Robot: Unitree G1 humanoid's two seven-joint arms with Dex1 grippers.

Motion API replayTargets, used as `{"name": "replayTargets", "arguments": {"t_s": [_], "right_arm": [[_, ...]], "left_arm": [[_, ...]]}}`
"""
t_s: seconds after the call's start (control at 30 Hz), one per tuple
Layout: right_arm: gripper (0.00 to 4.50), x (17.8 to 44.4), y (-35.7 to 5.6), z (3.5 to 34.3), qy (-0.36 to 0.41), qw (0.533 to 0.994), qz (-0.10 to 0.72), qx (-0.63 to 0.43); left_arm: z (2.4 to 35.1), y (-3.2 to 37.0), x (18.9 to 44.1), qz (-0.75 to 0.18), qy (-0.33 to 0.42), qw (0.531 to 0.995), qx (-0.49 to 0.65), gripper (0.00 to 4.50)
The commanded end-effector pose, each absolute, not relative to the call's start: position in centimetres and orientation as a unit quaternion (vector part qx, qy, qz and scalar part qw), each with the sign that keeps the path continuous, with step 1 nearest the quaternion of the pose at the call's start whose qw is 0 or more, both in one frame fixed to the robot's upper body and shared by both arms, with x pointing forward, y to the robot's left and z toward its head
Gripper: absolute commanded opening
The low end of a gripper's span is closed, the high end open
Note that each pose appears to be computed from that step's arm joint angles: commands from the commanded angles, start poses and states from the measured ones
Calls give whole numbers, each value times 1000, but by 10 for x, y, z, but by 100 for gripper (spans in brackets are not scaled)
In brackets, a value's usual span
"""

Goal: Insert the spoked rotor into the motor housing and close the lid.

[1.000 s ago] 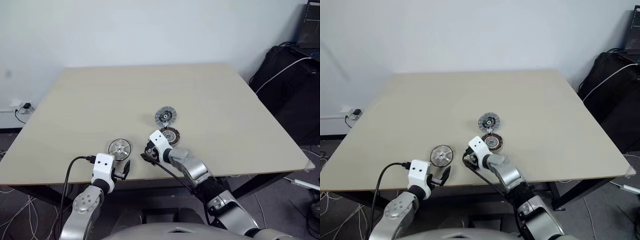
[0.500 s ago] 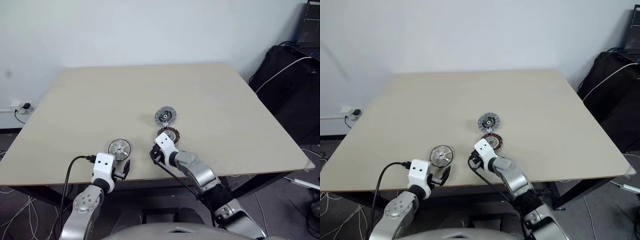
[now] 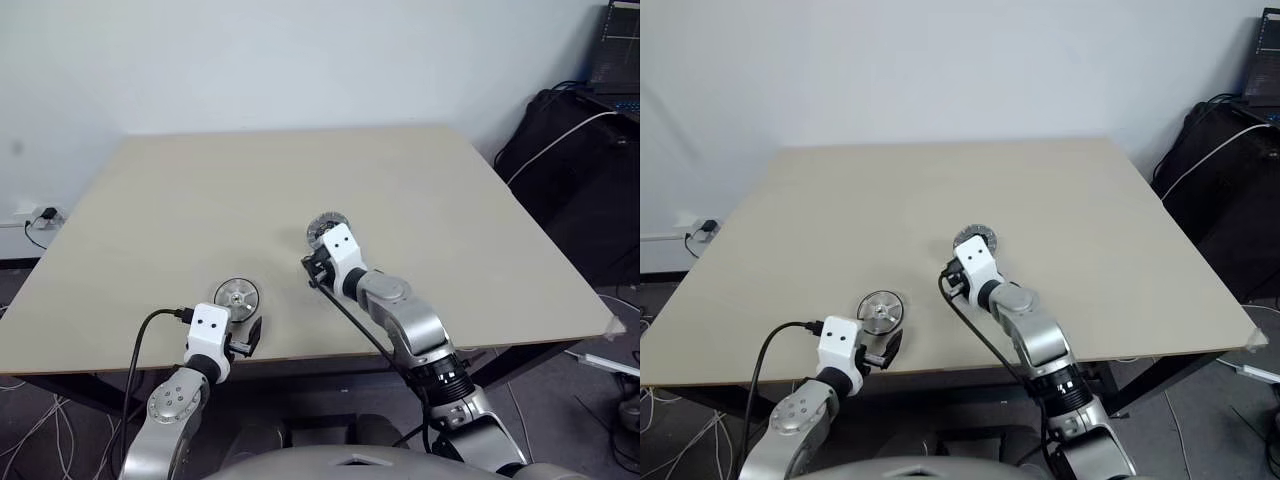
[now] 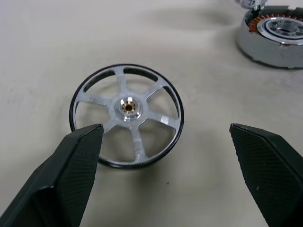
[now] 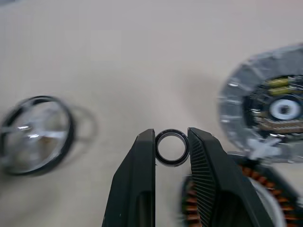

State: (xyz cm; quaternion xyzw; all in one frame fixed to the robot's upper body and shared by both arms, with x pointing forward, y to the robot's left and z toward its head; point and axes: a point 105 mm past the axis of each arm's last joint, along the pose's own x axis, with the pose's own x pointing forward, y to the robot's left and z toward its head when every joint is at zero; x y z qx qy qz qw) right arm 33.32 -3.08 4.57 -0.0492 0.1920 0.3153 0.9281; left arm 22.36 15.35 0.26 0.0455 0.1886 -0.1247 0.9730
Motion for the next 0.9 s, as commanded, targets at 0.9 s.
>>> {"name": "replayTargets", "arguments": {"t_s": [0.9], "right_arm": [[66, 350, -60, 12, 235, 937, 251, -60]], "left_arm": [[14, 149, 227, -127, 164, 977, 44, 450]]}}
